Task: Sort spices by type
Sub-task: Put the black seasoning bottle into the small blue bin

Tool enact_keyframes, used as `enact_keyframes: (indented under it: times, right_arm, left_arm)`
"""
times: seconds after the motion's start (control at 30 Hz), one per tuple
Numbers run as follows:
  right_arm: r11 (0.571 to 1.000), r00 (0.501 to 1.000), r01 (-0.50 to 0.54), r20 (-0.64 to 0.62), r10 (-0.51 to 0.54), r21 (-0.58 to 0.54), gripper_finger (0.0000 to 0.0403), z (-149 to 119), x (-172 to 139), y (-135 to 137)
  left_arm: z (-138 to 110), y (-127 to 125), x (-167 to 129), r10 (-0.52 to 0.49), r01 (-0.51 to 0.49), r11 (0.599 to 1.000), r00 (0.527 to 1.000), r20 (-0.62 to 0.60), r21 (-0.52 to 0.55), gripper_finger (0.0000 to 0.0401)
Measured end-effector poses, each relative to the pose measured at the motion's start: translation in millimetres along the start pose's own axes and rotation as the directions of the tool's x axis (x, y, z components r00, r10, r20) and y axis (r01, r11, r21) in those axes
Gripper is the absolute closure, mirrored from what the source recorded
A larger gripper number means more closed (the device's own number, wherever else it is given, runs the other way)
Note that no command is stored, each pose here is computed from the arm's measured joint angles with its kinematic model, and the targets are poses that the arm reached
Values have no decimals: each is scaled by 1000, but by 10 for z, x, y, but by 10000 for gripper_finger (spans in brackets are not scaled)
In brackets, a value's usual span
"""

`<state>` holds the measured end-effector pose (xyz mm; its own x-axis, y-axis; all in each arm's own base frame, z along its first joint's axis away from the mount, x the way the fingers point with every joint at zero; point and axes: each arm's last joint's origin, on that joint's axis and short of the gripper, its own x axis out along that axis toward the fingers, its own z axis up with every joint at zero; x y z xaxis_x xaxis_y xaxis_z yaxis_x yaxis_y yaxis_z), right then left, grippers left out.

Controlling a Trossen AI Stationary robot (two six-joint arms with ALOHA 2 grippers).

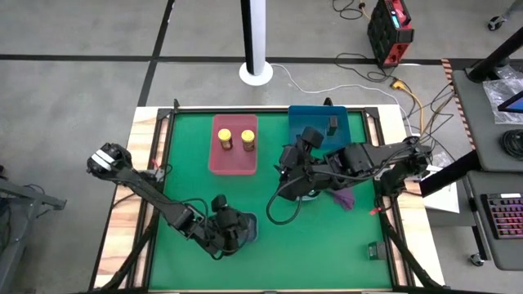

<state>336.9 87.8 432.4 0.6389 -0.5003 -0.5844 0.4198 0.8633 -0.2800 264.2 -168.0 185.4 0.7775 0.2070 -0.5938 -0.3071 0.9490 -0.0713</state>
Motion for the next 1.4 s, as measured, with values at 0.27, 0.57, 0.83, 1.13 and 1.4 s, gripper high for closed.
enact_keyframes:
  times: [0.27,0.57,0.83,1.13,1.4]
  right_arm:
    - [1000,1000,0,0,0,1,151,0,1,1]
    - [1000,1000,1,1,-1,4,136,5,8,-6]
    - [1000,1000,2,0,-2,0,133,4,10,-8]
    - [1000,1000,1,-1,-1,0,140,3,10,-8]
    - [1000,1000,1,-2,-1,0,120,2,10,-8]
  left_arm:
    - [-42,-86,120,19,-19,1000,1000,-4,0,199]
    - [-56,-75,123,28,-28,999,1000,-9,-30,196]
    - [-62,-70,119,23,-25,997,1000,-21,-74,196]
    - [-68,-67,123,9,-14,992,999,-38,-126,172]
    - [-75,-65,125,12,-17,992,999,-39,-123,142]
